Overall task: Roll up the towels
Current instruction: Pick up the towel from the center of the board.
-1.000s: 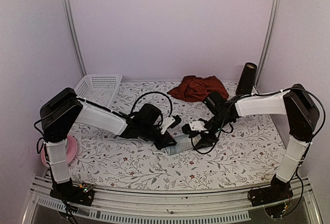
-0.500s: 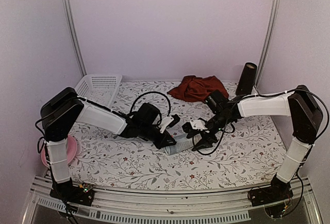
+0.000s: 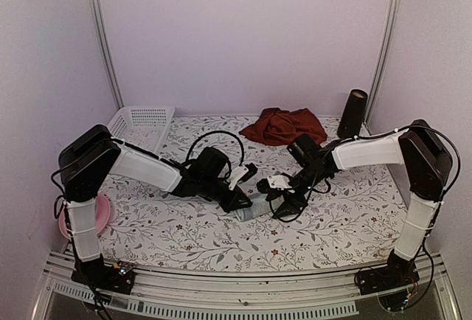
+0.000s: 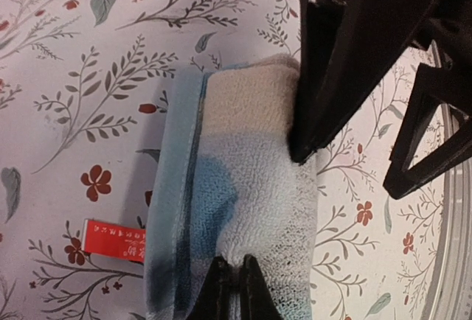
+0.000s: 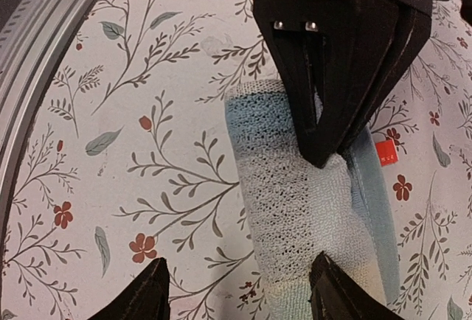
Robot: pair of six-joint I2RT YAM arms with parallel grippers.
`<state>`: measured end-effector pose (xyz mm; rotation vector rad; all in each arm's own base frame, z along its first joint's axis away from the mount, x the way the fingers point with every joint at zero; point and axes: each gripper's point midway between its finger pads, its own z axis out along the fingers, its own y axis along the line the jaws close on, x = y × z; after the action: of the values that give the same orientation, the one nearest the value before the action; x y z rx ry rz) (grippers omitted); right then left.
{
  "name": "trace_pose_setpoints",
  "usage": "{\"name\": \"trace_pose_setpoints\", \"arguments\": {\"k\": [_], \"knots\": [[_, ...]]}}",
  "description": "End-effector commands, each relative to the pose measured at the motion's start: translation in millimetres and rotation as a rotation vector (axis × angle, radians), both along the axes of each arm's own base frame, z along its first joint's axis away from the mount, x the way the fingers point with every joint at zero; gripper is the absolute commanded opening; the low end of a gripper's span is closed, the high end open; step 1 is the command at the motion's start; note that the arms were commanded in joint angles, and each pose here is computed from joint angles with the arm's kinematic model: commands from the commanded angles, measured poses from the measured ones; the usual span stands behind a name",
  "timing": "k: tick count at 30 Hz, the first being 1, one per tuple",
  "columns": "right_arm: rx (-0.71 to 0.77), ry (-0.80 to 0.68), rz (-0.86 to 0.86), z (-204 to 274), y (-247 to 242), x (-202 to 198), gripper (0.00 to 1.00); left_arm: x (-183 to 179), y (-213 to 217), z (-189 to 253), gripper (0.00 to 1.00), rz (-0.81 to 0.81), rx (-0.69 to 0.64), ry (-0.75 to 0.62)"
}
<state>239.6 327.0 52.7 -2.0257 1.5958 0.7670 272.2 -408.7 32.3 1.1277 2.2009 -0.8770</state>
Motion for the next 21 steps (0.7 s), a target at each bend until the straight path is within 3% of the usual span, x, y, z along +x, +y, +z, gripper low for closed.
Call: {"name": "trace_pose_setpoints", "arguments": {"k": [1, 7, 10, 14, 18, 21], "knots": [[-0.022, -0.053, -0.090, -6, 6, 22, 0.65, -10, 33, -55, 0.01, 0.039, 0.165, 0.106], [-0.072, -0.033, -0.102, -23, 1, 23, 0.65, -13, 31, -52, 0.10, 0.025, 0.148, 0.118], [-0.109, -0.012, -0.074, -35, -5, 16, 0.64, -10, 31, -40, 0.38, 0.036, 0.124, 0.104], [-0.127, -0.022, -0.059, -40, -8, 16, 0.63, -4, 29, -23, 0.60, 0.044, 0.083, 0.091], [-0.134, -0.023, -0.063, -41, -8, 17, 0.63, 5, 30, -16, 0.75, 0.063, 0.054, 0.110], [-0.139, -0.020, -0.060, -43, -9, 16, 0.62, 6, 30, -18, 0.80, 0.062, 0.028, 0.160]]}}
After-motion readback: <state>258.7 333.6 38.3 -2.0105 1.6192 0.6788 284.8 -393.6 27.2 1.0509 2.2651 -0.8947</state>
